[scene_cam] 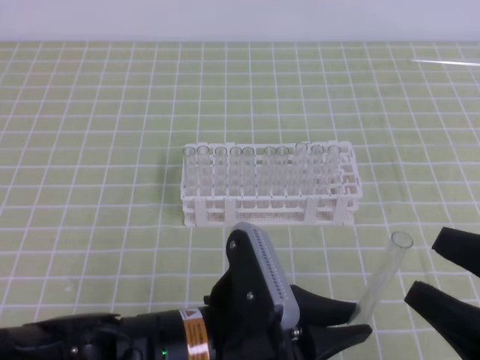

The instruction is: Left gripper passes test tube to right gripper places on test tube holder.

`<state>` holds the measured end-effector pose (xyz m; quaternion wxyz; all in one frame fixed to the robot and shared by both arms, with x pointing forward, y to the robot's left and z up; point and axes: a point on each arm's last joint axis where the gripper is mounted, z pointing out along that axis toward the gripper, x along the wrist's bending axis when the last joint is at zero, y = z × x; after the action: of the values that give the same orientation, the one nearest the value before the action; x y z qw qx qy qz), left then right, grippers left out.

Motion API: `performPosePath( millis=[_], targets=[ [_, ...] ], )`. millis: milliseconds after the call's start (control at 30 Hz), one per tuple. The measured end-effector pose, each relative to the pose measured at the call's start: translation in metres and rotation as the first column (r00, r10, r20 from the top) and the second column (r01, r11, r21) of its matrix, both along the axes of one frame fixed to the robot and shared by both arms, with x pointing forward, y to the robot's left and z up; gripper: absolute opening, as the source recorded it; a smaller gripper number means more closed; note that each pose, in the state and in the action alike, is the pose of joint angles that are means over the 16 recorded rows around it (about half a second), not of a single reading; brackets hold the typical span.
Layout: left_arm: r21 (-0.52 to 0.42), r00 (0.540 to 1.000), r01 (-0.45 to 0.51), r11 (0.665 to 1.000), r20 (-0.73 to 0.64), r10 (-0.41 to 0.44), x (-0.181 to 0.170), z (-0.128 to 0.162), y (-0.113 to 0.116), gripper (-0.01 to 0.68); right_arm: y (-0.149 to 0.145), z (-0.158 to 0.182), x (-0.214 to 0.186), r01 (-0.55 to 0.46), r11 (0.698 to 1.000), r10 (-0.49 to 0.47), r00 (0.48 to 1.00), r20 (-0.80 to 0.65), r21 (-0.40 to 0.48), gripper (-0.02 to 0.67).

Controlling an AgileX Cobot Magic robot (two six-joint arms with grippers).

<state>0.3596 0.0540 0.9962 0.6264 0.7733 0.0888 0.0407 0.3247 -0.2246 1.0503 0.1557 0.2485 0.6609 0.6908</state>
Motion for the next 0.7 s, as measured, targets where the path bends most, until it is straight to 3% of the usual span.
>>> performPosePath(
  millis=[700],
  targets=[
    [-0.019,0.997,0.074,0.997,-0.01,-0.074,0.001,-0.003,-0.014,0.01,0.004,0.005,0.019,-0.092,0.996,0.092,0.995,-0.034,0.002,0.047]
  ],
)
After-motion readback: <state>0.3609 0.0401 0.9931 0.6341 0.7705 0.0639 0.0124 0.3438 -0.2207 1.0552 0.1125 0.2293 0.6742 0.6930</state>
